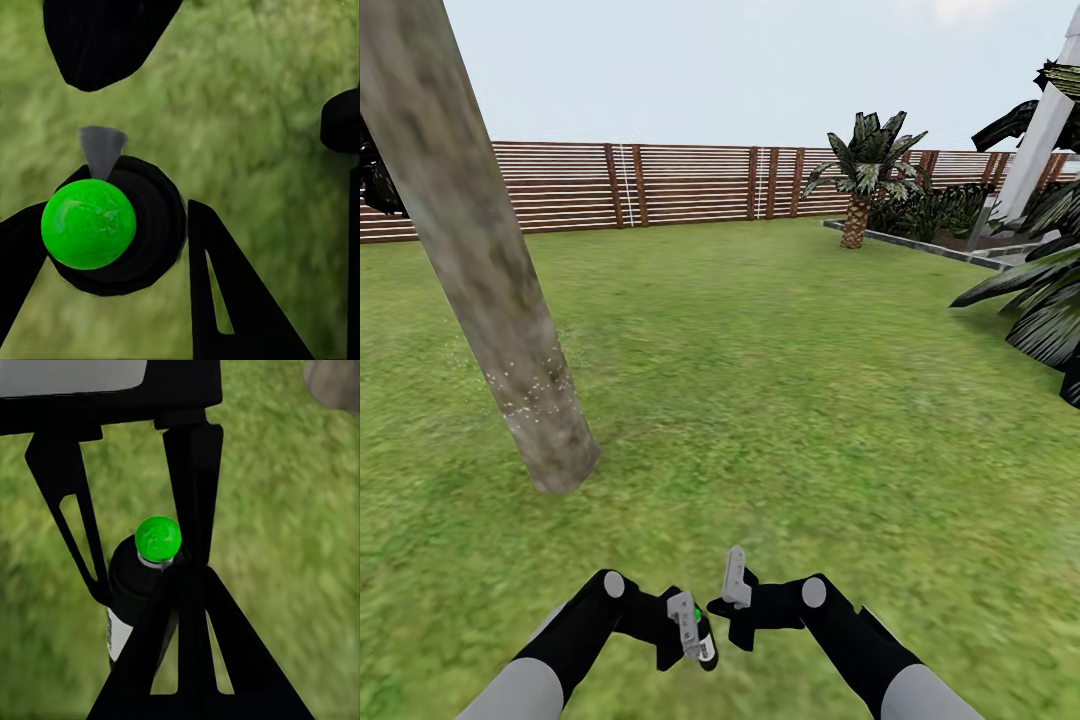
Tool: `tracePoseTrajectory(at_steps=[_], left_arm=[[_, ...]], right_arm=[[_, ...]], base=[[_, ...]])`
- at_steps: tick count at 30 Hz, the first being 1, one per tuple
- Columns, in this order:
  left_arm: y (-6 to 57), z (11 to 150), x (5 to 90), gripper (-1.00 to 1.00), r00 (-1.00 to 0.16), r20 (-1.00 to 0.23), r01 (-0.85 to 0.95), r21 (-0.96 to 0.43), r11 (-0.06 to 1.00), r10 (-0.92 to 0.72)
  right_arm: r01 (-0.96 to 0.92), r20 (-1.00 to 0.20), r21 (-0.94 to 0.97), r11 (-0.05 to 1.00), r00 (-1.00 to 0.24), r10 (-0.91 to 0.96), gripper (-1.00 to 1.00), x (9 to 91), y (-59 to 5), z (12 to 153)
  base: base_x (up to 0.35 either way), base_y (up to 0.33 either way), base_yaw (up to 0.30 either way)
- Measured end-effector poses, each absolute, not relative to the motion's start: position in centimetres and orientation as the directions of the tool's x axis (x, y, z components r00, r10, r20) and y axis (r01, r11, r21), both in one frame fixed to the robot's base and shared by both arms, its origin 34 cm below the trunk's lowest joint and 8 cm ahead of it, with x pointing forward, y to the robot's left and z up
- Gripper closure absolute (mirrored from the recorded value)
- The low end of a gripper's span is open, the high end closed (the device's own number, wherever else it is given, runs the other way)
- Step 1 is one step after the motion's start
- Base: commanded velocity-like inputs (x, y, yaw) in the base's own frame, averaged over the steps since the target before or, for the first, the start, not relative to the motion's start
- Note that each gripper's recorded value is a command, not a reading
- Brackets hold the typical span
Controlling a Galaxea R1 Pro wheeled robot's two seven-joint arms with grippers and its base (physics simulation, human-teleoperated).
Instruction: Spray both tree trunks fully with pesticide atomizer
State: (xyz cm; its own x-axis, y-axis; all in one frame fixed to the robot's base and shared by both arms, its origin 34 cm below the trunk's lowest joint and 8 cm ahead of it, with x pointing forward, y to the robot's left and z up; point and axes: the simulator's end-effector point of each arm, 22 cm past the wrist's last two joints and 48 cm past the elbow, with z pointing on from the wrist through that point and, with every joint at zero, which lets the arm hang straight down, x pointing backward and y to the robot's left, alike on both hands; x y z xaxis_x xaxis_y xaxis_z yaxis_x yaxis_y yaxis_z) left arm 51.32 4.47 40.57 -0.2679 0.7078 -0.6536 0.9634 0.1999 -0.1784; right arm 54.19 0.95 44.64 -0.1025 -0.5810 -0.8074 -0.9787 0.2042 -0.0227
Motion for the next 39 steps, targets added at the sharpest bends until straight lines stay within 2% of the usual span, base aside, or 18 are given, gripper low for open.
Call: tracePoseTrajectory(at_steps=[29,33,39], left_arm=[[3.8,41.2,51.7,1.0,-0.292,-0.682,0.956,-0.194,0.219,0.671],[6.2,40.3,51.8,1.0,-0.303,-0.648,0.953,-0.187,0.239,0.699],[16.7,38.3,52.5,1.0,-0.343,-0.541,0.938,-0.148,0.314,0.768]], right_arm=[[-0.978,-0.806,-0.023,0.206,-0.104,-0.582,1.0,54.3,0.7,44.6],[-0.978,-0.807,-0.022,0.206,-0.104,-0.582,1.0,54.2,0.8,44.6],[-0.979,-0.802,-0.016,0.205,-0.109,-0.587,1.0,54.0,0.6,44.2]], base=[[0.0,0.0,0.0],[0.0,0.0,0.0],[0.0,0.0,0.0]])
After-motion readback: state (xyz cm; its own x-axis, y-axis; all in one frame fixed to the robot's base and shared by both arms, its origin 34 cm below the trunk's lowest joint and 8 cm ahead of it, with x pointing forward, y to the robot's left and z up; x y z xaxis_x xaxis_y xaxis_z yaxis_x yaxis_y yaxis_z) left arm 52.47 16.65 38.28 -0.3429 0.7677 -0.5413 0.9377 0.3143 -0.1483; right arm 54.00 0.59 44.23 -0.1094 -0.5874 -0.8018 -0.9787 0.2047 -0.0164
